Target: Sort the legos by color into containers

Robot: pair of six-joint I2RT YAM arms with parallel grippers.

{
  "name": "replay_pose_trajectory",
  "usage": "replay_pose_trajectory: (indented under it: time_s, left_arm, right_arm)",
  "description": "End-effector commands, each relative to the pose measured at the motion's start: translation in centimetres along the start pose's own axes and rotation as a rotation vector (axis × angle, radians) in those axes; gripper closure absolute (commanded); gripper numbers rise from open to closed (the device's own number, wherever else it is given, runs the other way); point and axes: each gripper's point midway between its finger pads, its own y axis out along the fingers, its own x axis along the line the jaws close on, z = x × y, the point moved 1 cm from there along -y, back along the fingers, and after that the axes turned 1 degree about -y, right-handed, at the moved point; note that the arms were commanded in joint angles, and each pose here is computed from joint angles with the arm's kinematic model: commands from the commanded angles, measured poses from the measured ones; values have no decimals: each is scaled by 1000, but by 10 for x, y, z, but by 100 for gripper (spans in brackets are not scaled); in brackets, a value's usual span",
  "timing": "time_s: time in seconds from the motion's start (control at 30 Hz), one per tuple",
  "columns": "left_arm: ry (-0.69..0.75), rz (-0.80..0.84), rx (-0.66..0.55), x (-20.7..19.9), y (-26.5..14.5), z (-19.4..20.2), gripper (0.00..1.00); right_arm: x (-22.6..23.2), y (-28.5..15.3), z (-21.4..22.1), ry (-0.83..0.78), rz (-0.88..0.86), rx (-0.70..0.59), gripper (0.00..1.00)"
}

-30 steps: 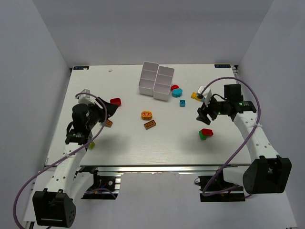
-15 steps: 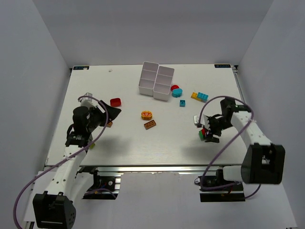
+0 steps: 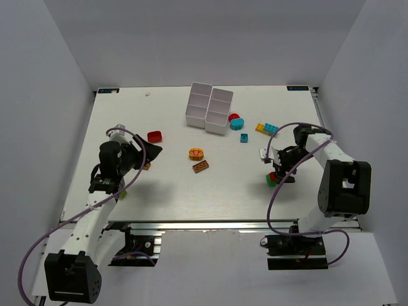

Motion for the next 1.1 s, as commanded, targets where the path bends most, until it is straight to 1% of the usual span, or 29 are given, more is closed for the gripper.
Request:
replay_pose_trajectory:
  time_s: [0.0,0.07,0.2,0.47,0.57,0.6,0.67,0.7,0.8,0.87,0.9,0.97,1.0,1.03,1.07]
  left_arm:
    - [30,31,-45,-10,4,-16,19]
    - [24,38,-44,-11,6,-16,19]
    - [9,52,-51,-12,9,-17,20]
    - [-12,56,-53,-11,10,-16,20]
    - [-27,58,-47,-10,11,-13,20]
    - [-29,57,-39,-9,12,-11,20]
    - [-36,65,-25,-10,12,-9,20]
    - [-39,79,-31,-13,14,-11,20]
    - [-60,123,-13,-19,16,-8,20]
    - [-75,183,1,-27,17,-5,20]
    - [-107,204,19,-30,19,-1,20]
    - [-117,276,40,-43,21,5,19]
    - [-130,316,76,-55,23,15,19]
    - [-137,321,116,-59,30,25,19]
    - [-121,357,124,-73,34,26,19]
  right_arm:
    - [-6,-4,1,-6,11,16,21]
    - [-12,0,6,-5,29,26,22]
    - [-20,2,10,28,50,31,26]
    - [-14,8,5,48,19,-13,34]
    - [-9,13,4,55,-2,-30,43]
    - [-8,14,3,58,-9,-34,51]
    - [-3,14,1,79,-40,-49,62]
    - [0,14,-3,89,-54,-62,72]
    - [1,11,-10,84,-60,-89,87]
    - [0,3,-24,80,-44,-117,91]
    - [-7,0,-40,62,-29,-151,93]
    - [-16,-9,-65,70,0,-192,96]
    - [-18,-9,-88,124,-10,-238,97]
    - [-37,-21,-108,111,53,-269,100]
    - [-41,-20,-131,113,51,-305,100]
